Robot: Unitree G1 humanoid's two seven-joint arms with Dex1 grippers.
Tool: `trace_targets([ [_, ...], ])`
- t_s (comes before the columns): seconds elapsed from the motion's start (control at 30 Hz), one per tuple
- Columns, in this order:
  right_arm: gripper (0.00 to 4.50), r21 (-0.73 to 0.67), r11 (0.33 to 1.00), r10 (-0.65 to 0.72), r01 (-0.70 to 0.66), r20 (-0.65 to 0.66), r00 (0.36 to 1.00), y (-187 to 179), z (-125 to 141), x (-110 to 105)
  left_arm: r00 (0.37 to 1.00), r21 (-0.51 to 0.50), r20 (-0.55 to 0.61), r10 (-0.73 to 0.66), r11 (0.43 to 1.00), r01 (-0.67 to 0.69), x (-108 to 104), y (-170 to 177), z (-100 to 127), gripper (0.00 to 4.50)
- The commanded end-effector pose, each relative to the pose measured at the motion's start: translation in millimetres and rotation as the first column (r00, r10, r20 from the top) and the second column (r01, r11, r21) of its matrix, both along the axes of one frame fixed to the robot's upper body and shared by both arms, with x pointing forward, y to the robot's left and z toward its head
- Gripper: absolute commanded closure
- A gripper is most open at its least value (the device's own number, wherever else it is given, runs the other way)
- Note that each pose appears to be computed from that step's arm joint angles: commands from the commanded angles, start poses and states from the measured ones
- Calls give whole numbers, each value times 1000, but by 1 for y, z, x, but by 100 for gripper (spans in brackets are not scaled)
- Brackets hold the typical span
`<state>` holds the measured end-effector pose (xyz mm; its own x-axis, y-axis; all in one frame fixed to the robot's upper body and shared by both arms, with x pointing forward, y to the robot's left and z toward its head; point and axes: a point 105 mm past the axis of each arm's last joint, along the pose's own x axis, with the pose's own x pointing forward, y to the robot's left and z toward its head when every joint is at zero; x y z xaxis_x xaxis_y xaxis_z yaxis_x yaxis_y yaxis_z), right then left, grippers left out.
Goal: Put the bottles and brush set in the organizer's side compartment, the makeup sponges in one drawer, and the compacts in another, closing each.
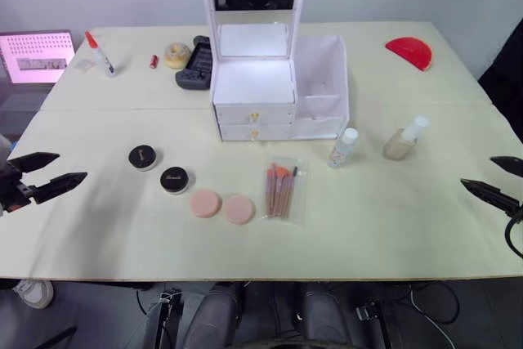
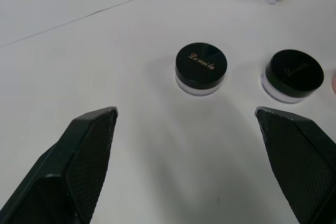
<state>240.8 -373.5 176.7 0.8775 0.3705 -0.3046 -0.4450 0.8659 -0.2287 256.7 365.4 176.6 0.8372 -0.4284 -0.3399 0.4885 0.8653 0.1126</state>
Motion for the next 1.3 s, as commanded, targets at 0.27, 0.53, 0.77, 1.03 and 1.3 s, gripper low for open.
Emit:
trace_targets([
  [0.27,9,-39,999,-3,5,45,999,-3,16,2,998,39,64,11,999,-13,3,9,2,8],
  [0.53,9,-38,999,2,0,44,999,-3,15,4,998,43,67,10,999,-13,1,11,9,8],
  [0.77,9,-39,999,7,-5,43,999,-2,15,3,998,37,65,12,999,-14,-1,14,10,8],
  [1.03,9,-41,999,9,-7,41,999,-1,16,2,998,32,66,12,999,-14,0,13,9,8],
  [1.3,9,-23,998,-57,59,59,997,13,15,4,999,26,52,-15,1000,14,9,5,0,8],
])
